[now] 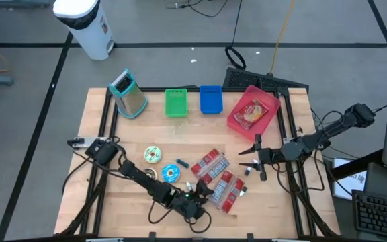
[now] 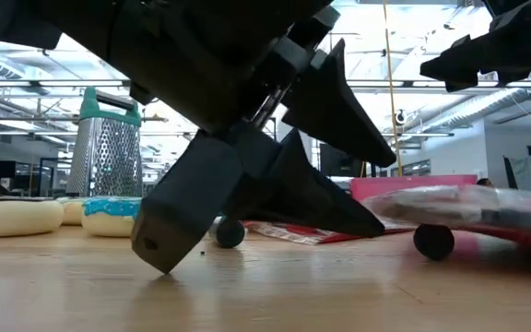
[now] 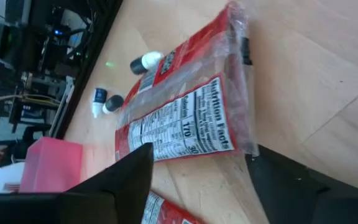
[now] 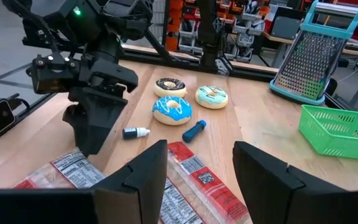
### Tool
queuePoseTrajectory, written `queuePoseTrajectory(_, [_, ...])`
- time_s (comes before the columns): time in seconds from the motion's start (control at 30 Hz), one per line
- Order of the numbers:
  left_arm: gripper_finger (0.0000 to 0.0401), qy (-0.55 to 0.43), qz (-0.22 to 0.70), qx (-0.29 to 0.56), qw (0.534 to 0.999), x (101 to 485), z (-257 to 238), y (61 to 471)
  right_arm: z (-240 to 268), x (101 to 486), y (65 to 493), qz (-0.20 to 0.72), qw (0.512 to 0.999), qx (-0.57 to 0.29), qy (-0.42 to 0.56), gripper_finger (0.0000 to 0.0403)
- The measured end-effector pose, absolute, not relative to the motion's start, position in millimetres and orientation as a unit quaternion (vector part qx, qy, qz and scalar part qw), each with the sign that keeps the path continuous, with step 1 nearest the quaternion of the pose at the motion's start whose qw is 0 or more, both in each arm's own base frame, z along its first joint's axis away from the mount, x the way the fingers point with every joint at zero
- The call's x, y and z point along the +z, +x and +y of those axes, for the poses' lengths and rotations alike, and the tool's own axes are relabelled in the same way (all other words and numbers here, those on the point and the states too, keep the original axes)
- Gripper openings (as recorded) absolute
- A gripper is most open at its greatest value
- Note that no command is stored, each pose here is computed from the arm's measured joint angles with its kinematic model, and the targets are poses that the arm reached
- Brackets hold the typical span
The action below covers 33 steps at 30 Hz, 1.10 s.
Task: Pick & Place Food Item
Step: Stack the bottom red popcorn bag on top of the red popcorn bag in the pink bin
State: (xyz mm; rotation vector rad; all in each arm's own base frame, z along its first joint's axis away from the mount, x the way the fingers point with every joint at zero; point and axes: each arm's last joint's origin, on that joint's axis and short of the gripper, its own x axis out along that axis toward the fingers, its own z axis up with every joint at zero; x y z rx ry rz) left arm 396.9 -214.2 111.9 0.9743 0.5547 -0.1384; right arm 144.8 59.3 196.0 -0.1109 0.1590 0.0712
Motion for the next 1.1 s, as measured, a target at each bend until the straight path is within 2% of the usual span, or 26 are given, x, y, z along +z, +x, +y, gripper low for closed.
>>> queuePoseTrajectory(0.27, [0.0117,0.435,0.259,-0.093,0.857,112,-210,400,59,196,145,0.08,0.995,0.036,-0.056,0.0171])
queuePoseTrajectory(0.5, [0.0009,0.363,0.265,-0.067,0.891,113,-205,403,59,196,145,0.08,0.995,0.036,-0.056,0.0171])
queuePoseTrajectory(0.77, [0.0004,0.332,0.229,-0.026,0.915,142,-201,405,59,196,145,0.08,0.995,0.035,-0.056,0.0171])
queuePoseTrajectory(0.93, [0.0003,0.316,0.215,0.026,0.924,187,-183,402,59,196,145,0.08,0.995,0.035,-0.055,0.0171])
queuePoseTrajectory(1.1, [0.0002,0.251,0.196,0.1,0.943,244,-155,389,59,196,145,0.079,0.995,0.028,-0.06,0.0171])
